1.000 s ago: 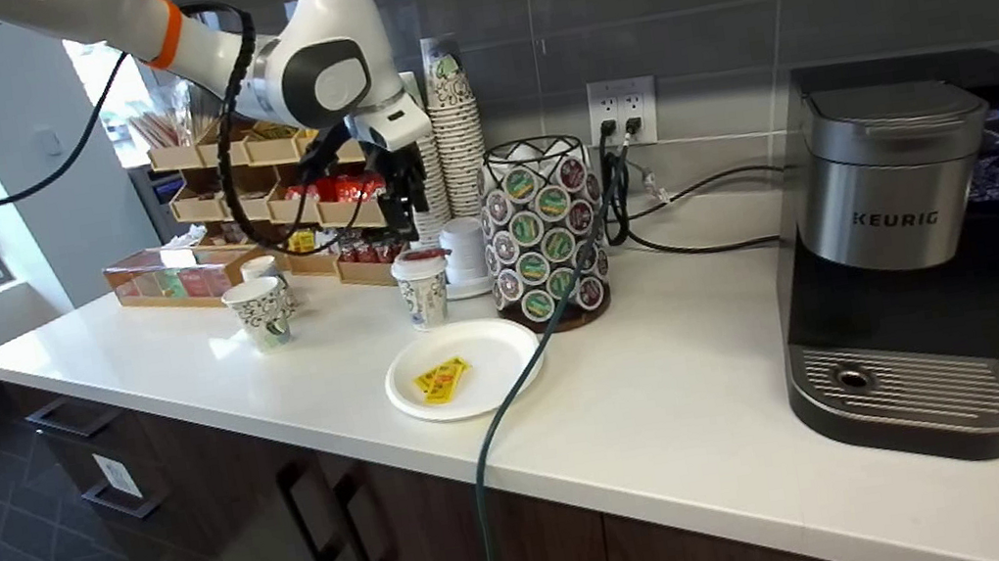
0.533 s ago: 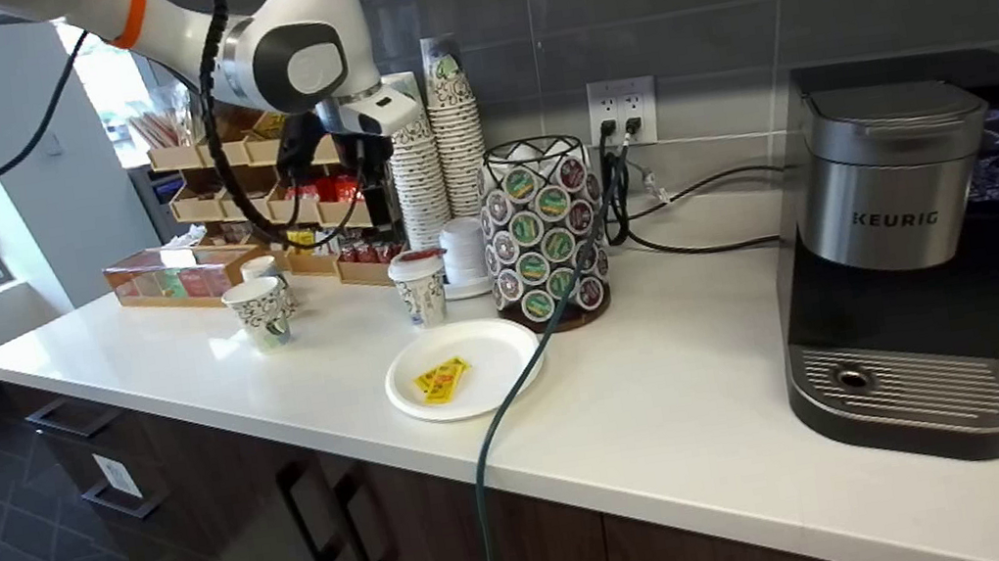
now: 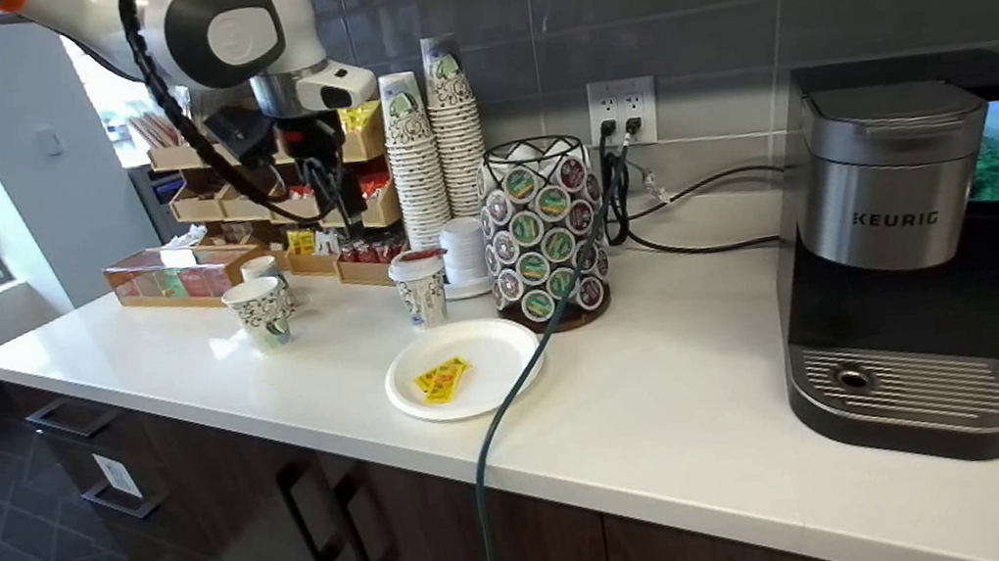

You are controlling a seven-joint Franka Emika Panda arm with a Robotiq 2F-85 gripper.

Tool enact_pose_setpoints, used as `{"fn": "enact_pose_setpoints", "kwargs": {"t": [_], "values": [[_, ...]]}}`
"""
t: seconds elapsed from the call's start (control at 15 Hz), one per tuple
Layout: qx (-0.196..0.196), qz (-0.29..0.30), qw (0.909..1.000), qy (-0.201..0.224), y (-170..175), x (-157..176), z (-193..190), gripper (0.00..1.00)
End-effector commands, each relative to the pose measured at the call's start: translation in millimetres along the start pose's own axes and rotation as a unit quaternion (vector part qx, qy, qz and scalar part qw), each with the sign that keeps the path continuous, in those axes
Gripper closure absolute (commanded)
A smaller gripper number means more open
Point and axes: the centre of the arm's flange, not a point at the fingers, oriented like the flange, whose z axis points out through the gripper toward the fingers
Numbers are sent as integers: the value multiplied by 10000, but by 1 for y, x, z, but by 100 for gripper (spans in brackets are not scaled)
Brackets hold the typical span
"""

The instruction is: Pick up one red sachet from the rightmost bottom tray and put it on the paper cup to the right

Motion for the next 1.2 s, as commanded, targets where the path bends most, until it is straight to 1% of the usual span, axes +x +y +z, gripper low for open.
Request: {"fn": "enact_pose_setpoints", "kwargs": {"t": [0.0, 0.2, 0.4, 0.47, 0.53, 1.13], "values": [[-17, -999, 9949, 167, 21, -45, -29, 0], [-42, -1781, 9832, 388, 24, -59, -40, 0], [42, -2515, 9656, 664, 30, -68, -47, 0], [-8, -2099, 9765, 486, 17, -49, -46, 0], [3, -2151, 9752, 522, 18, -50, -48, 0], [1, -2141, 9754, 523, 18, -49, -47, 0]]}}
